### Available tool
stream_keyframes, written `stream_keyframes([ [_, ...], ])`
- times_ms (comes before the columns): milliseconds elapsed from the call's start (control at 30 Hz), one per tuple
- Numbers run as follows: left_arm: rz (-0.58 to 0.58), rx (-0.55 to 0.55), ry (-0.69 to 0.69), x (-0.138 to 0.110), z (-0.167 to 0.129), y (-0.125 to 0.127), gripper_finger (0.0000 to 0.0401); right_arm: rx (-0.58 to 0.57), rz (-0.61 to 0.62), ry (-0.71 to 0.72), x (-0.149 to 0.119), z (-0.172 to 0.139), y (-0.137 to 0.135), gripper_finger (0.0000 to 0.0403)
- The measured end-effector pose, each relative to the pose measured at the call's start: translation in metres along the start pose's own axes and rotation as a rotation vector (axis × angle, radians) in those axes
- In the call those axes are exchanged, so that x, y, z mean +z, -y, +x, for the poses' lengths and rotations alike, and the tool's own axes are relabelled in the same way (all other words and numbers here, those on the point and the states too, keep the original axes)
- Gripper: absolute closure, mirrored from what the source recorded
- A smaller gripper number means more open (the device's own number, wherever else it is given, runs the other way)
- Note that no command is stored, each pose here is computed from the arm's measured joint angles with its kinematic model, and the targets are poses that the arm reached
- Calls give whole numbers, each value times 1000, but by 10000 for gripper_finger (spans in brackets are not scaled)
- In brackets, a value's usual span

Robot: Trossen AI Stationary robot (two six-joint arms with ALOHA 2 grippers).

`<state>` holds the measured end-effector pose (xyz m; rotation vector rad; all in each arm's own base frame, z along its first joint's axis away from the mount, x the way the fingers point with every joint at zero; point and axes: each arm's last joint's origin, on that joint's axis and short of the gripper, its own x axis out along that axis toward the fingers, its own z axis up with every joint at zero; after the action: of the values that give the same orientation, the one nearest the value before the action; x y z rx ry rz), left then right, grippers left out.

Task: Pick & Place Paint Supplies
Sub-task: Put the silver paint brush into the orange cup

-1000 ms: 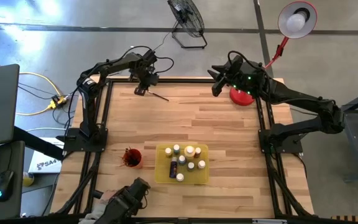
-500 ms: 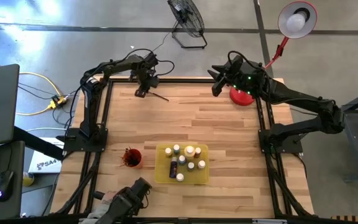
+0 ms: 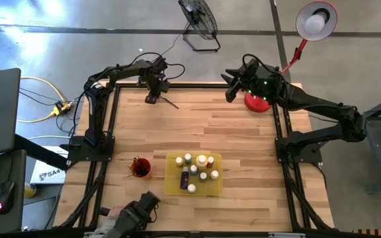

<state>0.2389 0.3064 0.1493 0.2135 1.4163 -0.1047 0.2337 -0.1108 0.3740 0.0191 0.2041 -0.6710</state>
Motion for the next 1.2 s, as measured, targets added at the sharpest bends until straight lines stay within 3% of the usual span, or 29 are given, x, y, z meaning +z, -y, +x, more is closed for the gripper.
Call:
stream_keyframes([
  [400,-3,-4,5,-1,5,2,290,0,0,1,0,0,0,294],
  [733,-6,-21,6,-2,5,3,392,0,0,1,0,0,0,294],
  [1000,-107,-29,1,-2,5,4,399,2,0,1,0,0,0,294],
  [1200,-117,-67,-20,-1,-2,3,400,7,0,1,0,0,0,294],
])
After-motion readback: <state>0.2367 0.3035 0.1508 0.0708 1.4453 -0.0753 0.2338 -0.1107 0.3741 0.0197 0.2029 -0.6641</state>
